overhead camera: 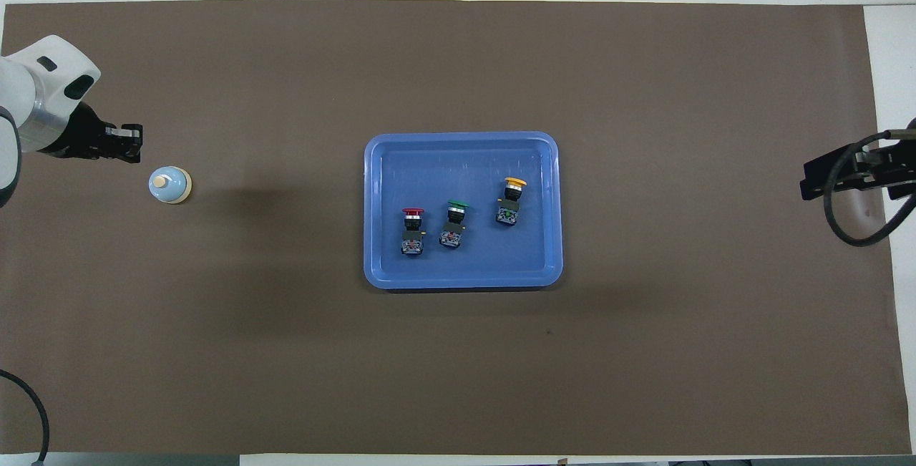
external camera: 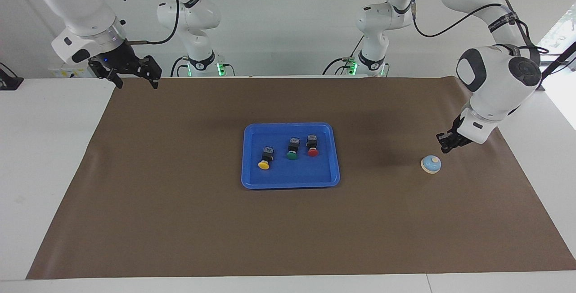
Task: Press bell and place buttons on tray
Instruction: 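Move the left gripper over the desk bell again, then press down on the bell top with the left gripper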
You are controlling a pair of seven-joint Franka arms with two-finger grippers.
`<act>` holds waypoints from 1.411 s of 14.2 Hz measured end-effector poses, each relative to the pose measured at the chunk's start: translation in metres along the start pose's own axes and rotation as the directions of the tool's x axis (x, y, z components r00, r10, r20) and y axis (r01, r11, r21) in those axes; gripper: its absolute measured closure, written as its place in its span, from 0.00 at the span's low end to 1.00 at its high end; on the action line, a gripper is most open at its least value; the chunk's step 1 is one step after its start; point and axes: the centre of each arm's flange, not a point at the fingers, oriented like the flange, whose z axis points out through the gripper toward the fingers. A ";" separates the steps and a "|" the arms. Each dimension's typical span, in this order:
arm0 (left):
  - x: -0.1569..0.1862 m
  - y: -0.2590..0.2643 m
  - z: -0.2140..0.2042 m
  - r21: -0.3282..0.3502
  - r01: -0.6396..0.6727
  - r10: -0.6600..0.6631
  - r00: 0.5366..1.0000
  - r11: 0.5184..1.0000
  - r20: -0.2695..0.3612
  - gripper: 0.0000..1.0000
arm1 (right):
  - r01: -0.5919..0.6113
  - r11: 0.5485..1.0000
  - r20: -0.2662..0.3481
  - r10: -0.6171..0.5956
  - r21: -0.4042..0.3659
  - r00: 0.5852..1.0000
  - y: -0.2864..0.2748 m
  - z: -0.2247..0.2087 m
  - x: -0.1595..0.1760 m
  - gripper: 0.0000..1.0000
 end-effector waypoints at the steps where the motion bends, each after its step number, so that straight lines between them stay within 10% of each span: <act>1: 0.000 0.000 0.005 0.000 0.000 0.000 1.000 1.000 -0.005 0.99 | 0.000 1.000 0.000 0.000 0.000 1.000 0.000 0.000 0.000 0.00; 20: -0.009 -0.024 0.082 -0.007 0.037 -0.037 0.999 0.999 0.018 0.99 | 0.000 1.000 0.000 0.000 0.000 1.000 0.000 0.000 0.000 0.00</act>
